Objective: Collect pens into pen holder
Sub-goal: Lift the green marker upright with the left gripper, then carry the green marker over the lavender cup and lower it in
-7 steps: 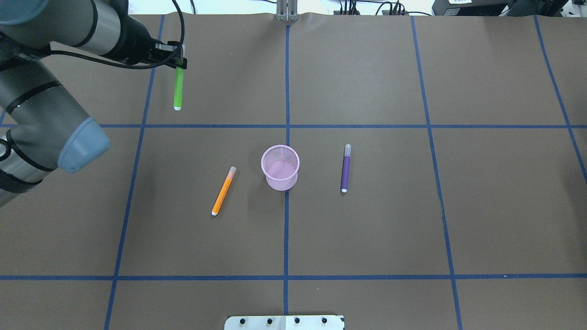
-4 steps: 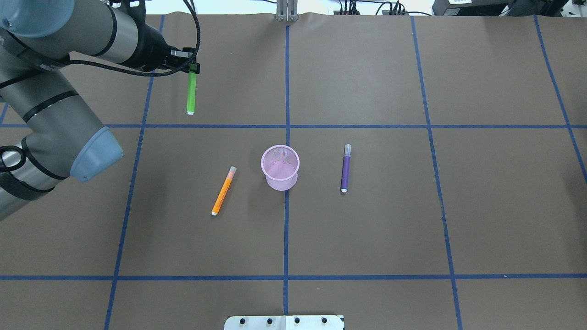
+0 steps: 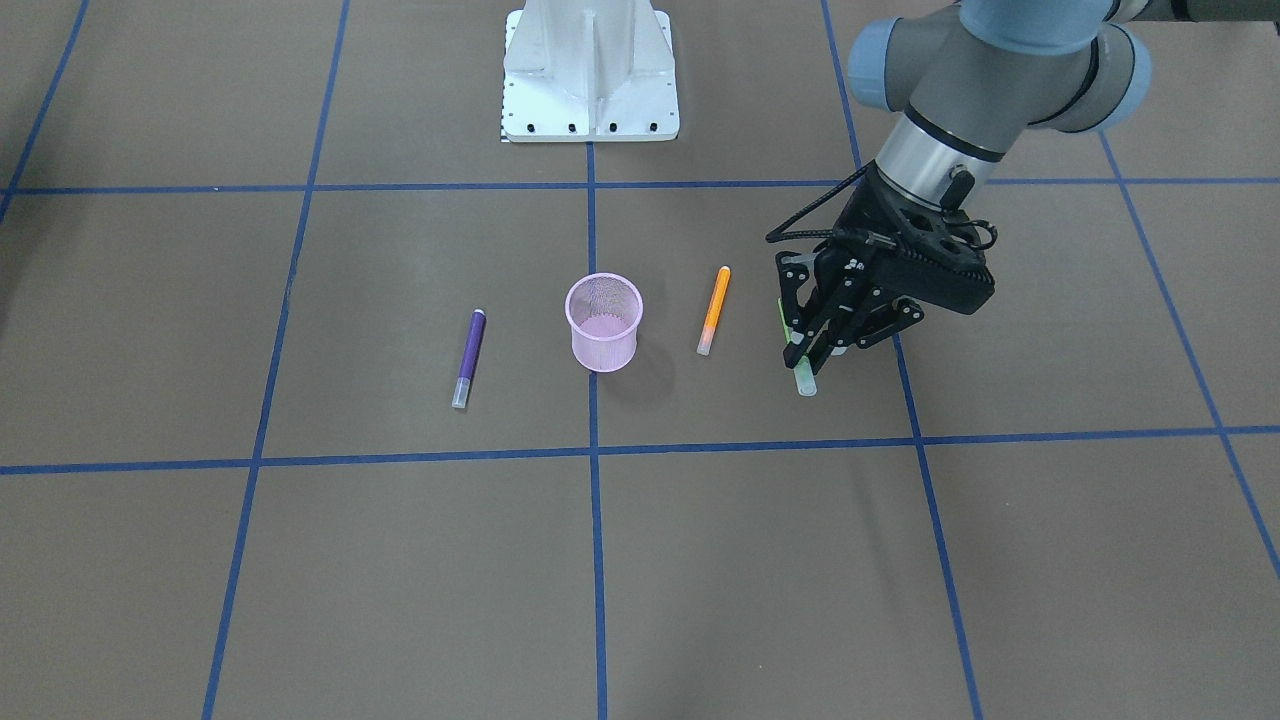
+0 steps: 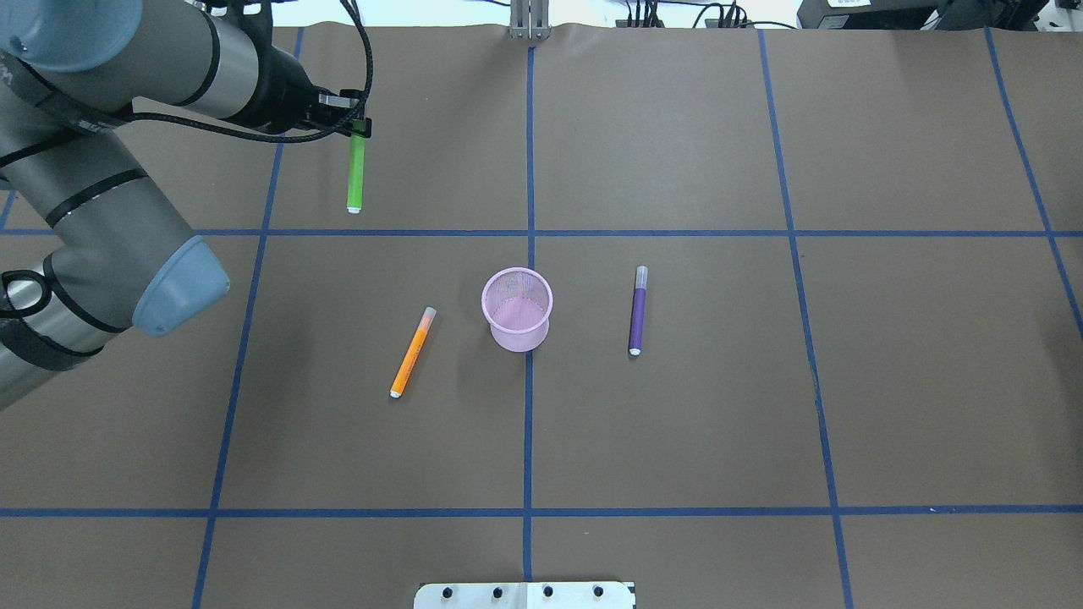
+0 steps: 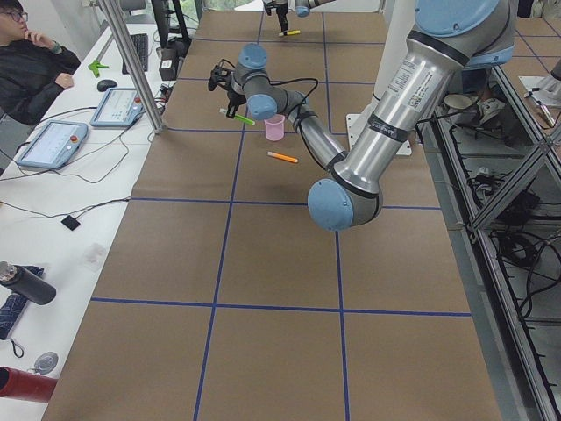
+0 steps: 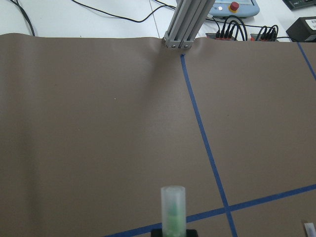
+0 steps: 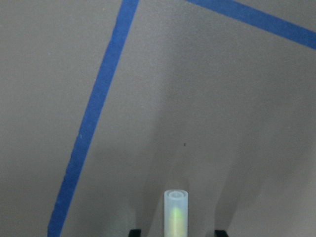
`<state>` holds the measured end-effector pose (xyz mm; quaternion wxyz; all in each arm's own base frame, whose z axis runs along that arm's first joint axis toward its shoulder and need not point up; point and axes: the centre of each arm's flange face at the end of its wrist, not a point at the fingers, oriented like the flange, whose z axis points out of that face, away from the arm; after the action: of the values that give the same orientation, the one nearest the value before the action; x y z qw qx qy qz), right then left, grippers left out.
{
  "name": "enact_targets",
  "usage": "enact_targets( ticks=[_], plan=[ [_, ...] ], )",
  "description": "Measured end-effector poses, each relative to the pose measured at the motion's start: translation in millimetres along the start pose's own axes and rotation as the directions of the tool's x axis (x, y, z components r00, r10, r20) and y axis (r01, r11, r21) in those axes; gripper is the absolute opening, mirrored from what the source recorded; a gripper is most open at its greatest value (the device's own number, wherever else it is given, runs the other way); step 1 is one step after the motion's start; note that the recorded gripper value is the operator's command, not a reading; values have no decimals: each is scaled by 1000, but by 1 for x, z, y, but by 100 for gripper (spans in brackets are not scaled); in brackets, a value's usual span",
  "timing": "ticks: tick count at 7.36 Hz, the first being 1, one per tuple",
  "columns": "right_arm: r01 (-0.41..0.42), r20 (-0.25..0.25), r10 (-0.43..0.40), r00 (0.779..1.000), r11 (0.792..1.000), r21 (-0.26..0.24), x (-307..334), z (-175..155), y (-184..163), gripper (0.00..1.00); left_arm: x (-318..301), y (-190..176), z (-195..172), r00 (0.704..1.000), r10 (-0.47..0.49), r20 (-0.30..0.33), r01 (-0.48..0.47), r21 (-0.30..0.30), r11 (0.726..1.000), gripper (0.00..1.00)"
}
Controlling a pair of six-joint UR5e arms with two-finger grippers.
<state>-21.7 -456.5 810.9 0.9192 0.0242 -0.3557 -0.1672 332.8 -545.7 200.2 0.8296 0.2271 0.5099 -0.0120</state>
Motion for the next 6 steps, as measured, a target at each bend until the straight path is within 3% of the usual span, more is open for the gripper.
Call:
enact_targets(
  ticks=[1,6],
  plan=[
    [0,0,0,1000,1000,0,0,0,0,0,0,1,0,1000,1,-1,-1,-1,1000,0],
    [10,12,-10,1000,1000,18,-6,-6,-3,0,9,3,3,1000,6,-10,-6,-7,1000,0]
  ],
)
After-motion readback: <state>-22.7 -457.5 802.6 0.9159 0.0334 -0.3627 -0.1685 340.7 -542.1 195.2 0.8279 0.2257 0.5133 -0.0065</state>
